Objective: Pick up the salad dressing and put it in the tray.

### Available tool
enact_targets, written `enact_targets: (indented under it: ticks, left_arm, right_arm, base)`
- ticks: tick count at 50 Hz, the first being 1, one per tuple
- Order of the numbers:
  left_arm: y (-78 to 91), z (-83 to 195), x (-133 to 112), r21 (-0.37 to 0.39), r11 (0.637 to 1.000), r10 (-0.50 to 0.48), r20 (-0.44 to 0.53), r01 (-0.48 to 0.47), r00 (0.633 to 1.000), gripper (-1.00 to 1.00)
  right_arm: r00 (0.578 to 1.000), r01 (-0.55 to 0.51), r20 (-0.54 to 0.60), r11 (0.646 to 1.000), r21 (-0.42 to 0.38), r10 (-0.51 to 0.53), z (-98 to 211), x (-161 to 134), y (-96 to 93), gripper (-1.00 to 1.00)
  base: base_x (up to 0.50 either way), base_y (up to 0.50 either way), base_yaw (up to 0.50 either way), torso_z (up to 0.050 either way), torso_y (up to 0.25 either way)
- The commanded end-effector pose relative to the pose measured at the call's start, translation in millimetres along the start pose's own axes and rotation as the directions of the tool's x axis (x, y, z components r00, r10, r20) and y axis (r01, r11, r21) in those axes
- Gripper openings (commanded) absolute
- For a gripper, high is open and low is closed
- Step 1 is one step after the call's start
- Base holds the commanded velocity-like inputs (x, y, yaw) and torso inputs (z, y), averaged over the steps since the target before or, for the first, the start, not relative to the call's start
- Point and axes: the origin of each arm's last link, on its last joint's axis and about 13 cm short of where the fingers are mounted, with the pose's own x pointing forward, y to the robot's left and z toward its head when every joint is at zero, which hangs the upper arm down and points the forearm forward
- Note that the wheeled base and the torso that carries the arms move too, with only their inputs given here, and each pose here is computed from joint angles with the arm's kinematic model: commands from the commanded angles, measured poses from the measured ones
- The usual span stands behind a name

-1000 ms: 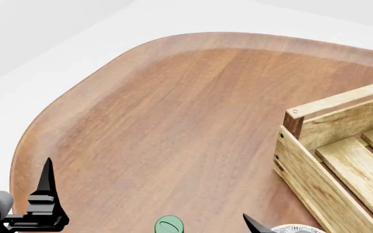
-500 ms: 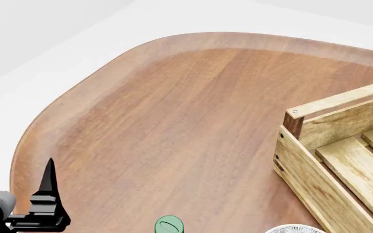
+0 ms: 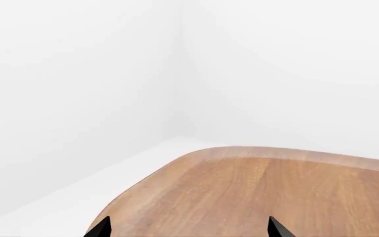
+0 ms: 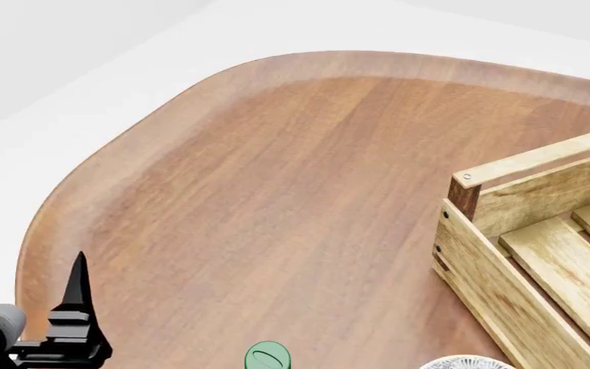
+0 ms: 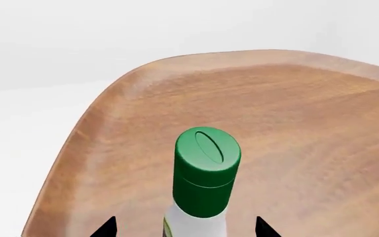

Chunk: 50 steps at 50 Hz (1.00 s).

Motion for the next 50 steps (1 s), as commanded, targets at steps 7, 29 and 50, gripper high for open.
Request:
enact_targets:
  ticks: [7,29,50]
  left_arm:
    - [0.4,-1.6,0.1,-0.001,1.000,0.001,-0.003,-0.001,1.000,1.00]
    - [1.7,-2.2,0.1,-0.002,1.000,0.003,-0.003,-0.003,1.000,1.00]
    - [2.3,-2.0,0.2,-0.002,1.000,0.005,-0.003,-0.005,1.000,1.00]
  right_arm:
    - [0.998,0.066,-0.018,0.998,0.001,-0.066,-4.0,19.4,-6.7,1.00]
    - [1.000,0.019,-0.018,0.999,0.038,-0.019,2.3,39.0,-5.3,1.00]
    - [0.999,-0.022,-0.028,0.999,0.041,0.023,-8.4,44.1,-0.9,-1.00]
  base:
    - [0.00,0.00,0.00,0.000,0.000]
    - [0.00,0.00,0.00,0.000,0.000]
    - [0.00,0.00,0.00,0.000,0.000]
